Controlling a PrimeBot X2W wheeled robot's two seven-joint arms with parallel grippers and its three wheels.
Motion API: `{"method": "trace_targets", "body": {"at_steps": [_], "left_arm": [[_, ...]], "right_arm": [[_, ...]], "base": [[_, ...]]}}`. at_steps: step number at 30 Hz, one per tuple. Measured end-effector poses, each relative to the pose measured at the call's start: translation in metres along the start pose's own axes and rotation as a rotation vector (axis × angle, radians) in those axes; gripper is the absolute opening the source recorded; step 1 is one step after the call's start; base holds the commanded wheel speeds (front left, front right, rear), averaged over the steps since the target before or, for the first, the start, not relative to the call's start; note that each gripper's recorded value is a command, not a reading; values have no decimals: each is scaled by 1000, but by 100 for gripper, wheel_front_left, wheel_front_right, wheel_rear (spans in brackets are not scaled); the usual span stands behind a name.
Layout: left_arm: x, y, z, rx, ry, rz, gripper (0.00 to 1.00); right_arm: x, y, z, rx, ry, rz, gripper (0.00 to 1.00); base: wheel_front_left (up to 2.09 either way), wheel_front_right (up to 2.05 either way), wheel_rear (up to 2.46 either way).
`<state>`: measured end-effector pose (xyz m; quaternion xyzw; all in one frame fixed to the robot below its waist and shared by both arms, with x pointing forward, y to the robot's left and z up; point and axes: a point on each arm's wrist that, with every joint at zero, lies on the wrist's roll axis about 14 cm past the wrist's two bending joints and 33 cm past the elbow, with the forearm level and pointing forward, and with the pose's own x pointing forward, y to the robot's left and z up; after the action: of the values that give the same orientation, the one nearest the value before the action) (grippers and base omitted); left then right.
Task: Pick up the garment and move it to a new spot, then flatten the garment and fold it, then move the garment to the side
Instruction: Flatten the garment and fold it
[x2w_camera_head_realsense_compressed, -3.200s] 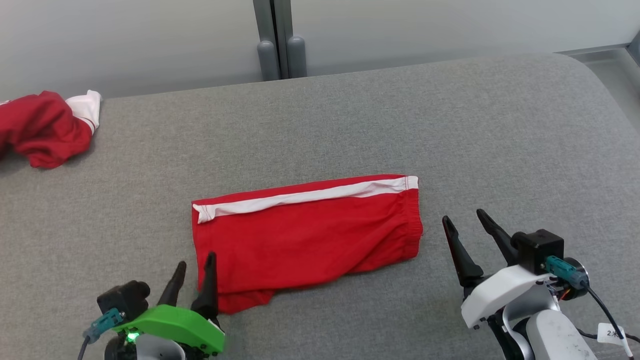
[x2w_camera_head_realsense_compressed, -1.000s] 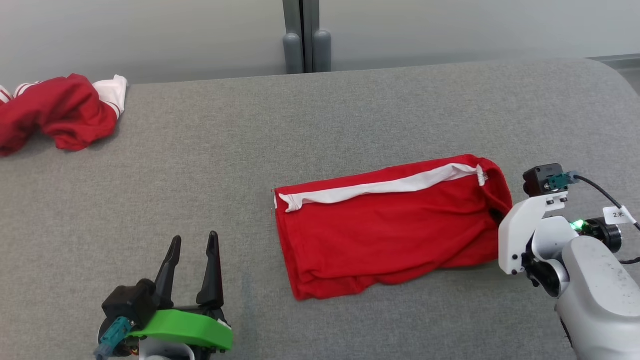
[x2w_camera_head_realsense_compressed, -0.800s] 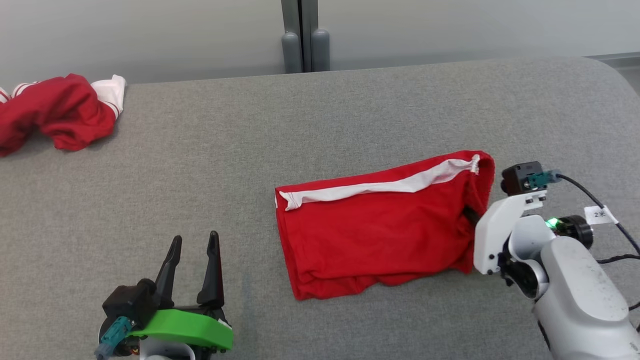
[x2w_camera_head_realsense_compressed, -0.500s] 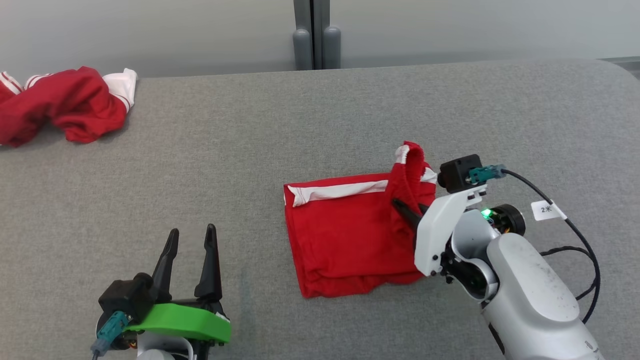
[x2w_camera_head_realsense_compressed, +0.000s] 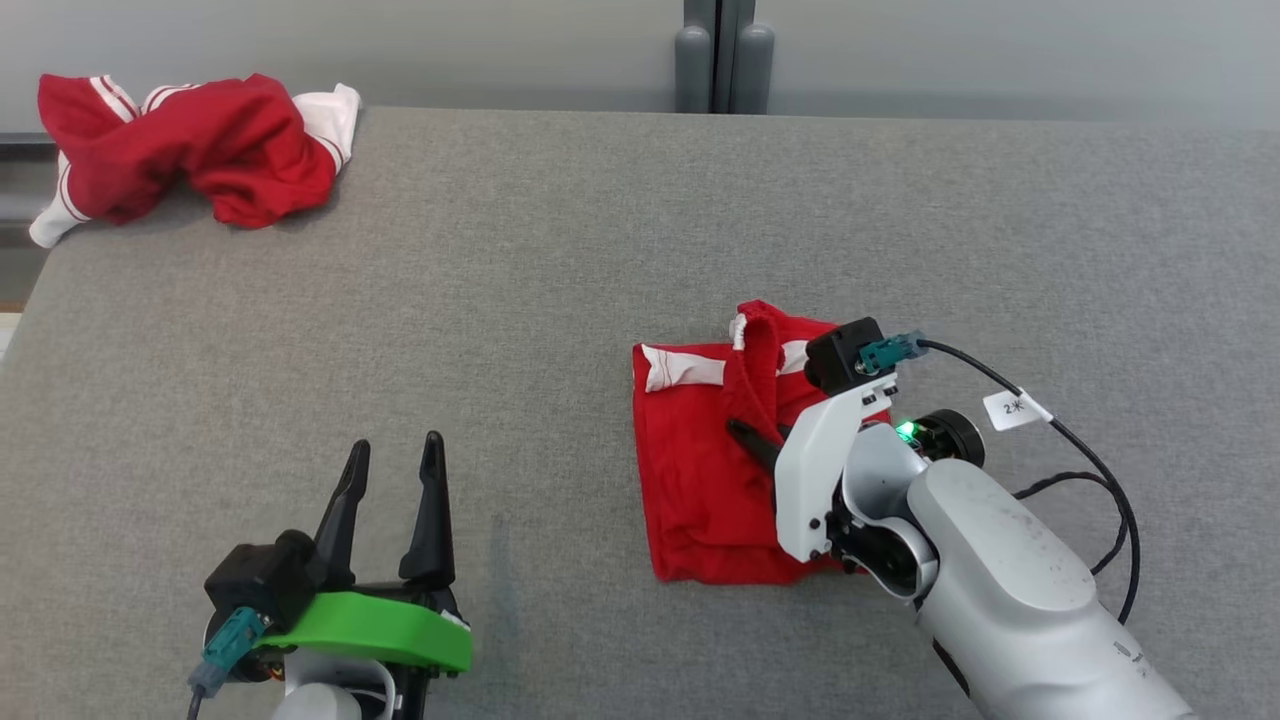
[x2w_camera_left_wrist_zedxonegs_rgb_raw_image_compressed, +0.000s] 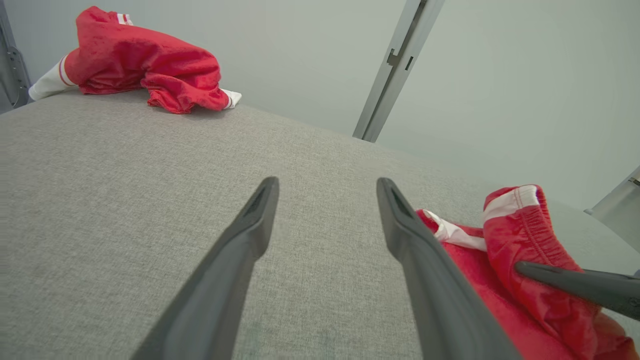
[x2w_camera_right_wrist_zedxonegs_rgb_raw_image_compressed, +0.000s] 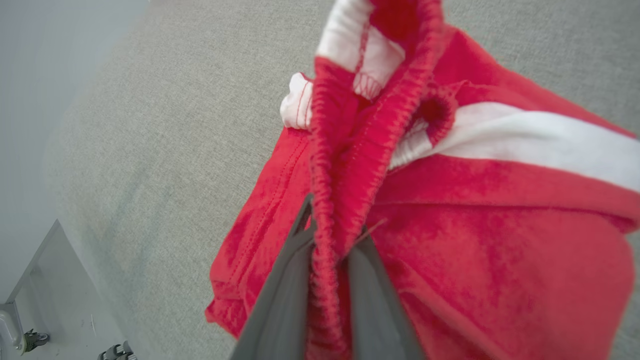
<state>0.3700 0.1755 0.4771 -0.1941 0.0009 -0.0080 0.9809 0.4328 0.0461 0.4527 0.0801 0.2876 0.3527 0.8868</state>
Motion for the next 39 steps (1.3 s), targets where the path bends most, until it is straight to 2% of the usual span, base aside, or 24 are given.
{"method": "trace_targets", "body": {"at_steps": [1, 2, 3, 4, 12, 16, 21, 26, 31, 35, 39], "left_arm": [[-1, 2, 0, 0, 1, 7, 100], [-1, 4, -1, 0, 2, 11, 100], [-2, 5, -1, 1, 4, 15, 100], [-2, 6, -2, 1, 6, 19, 100], [2, 1, -2, 1, 7, 3, 100], [8, -12, -4, 7, 12, -39, 100], [18, -30, -5, 11, 16, -96, 100], [22, -40, -8, 14, 26, -119, 100], [22, -45, -8, 12, 26, -127, 100], [16, -41, -12, 0, 36, -109, 100], [10, -37, -13, -10, 37, -92, 100]], "right_arm": [[3, 2, -2, 0, 5, 9, 0], [6, 4, -3, -4, 10, 16, 24], [8, 6, -4, -8, 12, 24, 39], [11, 10, -6, -15, 13, 37, 100], [12, 34, 10, -47, -76, 106, 100], [5, 26, 24, -84, -161, 74, 100], [-13, -4, 57, -186, -334, -37, 100], [-43, -39, 76, -225, -481, -167, 100], [-83, -74, 74, -200, -594, -309, 100], [-119, -102, 58, -166, -636, -434, 100], [-149, -112, 43, -143, -668, -510, 100]], "base": [[0, 0, 0], [0, 0, 0], [0, 0, 0], [0, 0, 0], [0, 0, 0], [0, 0, 0], [0, 0, 0], [0, 0, 0], [0, 0, 0], [0, 0, 0], [0, 0, 0]]}}
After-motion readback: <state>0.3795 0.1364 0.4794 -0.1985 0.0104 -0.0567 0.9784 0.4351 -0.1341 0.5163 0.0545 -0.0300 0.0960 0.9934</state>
